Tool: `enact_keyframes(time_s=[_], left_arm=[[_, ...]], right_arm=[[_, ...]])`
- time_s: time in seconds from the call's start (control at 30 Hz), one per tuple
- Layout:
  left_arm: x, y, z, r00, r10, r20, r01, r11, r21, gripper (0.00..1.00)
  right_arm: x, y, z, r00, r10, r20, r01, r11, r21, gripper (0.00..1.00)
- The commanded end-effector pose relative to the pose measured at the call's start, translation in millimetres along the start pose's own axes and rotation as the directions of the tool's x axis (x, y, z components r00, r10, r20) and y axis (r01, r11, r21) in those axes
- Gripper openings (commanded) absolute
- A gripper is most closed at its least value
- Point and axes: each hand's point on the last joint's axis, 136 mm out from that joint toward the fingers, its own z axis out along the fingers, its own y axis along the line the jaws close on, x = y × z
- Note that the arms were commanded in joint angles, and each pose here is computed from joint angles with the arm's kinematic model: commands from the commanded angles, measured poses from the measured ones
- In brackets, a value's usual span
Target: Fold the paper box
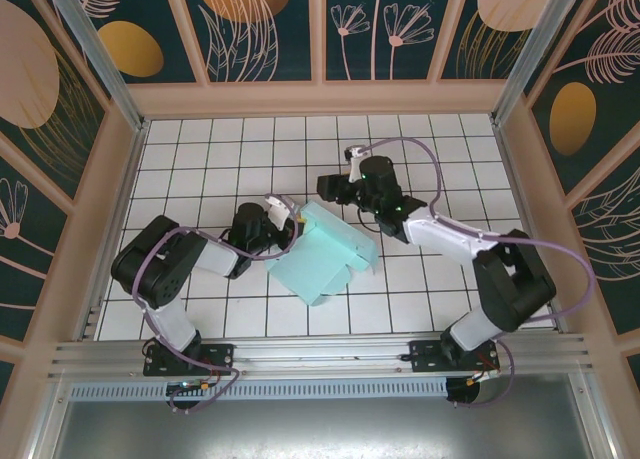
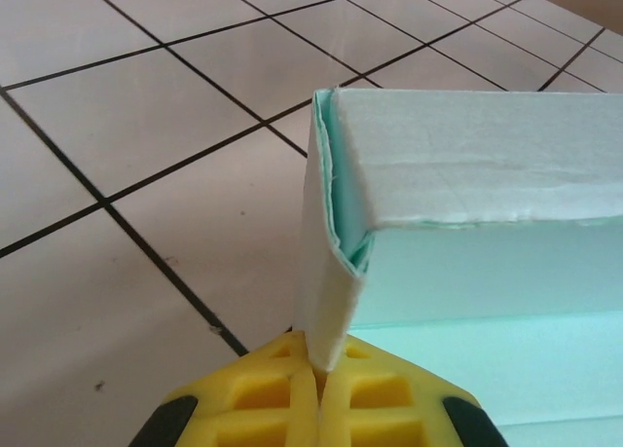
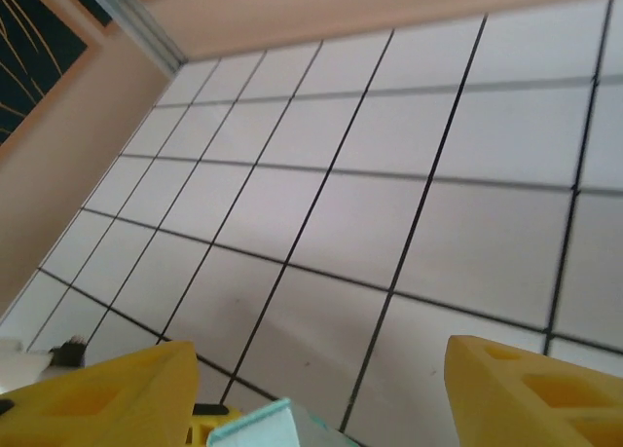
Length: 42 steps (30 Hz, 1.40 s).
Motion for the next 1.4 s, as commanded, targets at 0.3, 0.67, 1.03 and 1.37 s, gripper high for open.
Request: enact_keyframes(time_s=[0.3,0.67,1.03,1.37], left_arm=[[19,3,10,0.999,0.02,-0.038,-0.022,0.999,-0.037,0.04],[24,4,16,0.999,0.017,-0.035,-0.018,0.999,-0.033,0.14],[9,9,30,1.0,0.027,-0.002,-0.027,0.999,-0.039,0.2],[-5,8,37,0.999,0.012,0.052,-0.011,1.0,-0.019,0.19]], right_arm=[[60,2,34,0.951,0.141,-0.275,-0.165,0.984,-0.066,0.6],[97,-14,41,0.92,0.163,-0.357,-0.189,0.981,-0.038,0.38],[109,-13,37,0.906,0.176,-0.385,-0.21,0.977,-0.047,0.36],[120,-8,34,0.886,0.222,-0.407,-0.278,0.957,-0.083,0.36]])
